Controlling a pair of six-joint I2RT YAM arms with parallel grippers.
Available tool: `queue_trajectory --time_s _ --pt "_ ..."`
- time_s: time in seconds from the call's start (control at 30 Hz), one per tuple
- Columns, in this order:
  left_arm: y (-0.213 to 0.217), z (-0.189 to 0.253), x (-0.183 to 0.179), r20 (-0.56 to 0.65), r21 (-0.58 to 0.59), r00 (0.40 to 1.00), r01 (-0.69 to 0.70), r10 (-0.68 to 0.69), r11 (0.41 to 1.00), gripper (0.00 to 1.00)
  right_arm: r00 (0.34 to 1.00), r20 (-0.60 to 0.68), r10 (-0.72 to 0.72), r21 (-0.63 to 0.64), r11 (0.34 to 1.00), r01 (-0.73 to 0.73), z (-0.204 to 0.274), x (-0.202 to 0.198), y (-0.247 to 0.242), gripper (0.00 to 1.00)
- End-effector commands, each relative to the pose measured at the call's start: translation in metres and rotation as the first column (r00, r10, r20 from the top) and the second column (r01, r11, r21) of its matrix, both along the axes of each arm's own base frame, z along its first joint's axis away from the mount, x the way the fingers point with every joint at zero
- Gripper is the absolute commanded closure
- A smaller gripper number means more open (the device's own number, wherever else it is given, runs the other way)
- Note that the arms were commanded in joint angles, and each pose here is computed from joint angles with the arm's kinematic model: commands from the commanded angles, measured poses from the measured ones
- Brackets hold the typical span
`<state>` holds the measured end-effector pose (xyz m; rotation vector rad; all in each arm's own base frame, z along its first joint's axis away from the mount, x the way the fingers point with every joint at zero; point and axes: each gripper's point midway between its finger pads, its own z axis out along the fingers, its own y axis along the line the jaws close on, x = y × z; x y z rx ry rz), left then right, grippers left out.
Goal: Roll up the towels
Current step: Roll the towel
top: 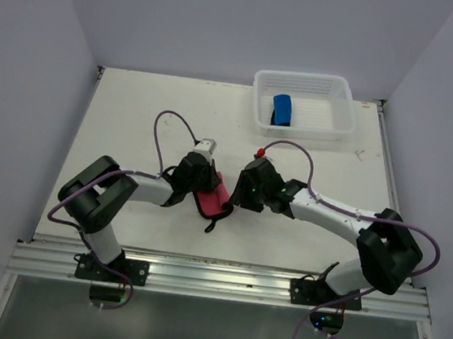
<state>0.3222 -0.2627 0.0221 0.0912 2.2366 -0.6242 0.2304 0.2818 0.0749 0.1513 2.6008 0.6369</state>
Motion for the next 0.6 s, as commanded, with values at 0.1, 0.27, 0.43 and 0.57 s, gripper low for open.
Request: queue_trajectory --time_s 0.1,0.27,0.43,0.57 --pt "0.030 -0.050 -0.029 -0.126 0.161 0.992 -0.003 0.024 0.987 1.00 0.999 -0.036 -0.004 0.125 0.992 0.009 0.004 0.004 0.019 0.50" --pt "0.028 -0.051 -0.030 -0.127 0.160 0.992 0.001 0.019 0.987 1.00 1.000 -0.004 0.029 0.116 0.993 -0.028 0.003 0.009 0.022 0.49" --pt "0.028 -0.051 -0.031 -0.131 0.159 0.991 0.002 0.019 0.987 1.00 0.998 0.018 0.058 0.025 0.998 -0.058 -0.006 0.013 0.013 0.48" --pt "0.028 -0.052 -0.032 -0.135 0.158 0.991 0.003 0.019 0.987 1.00 0.996 0.012 0.090 -0.011 0.996 -0.090 -0.018 0.013 0.013 0.48"
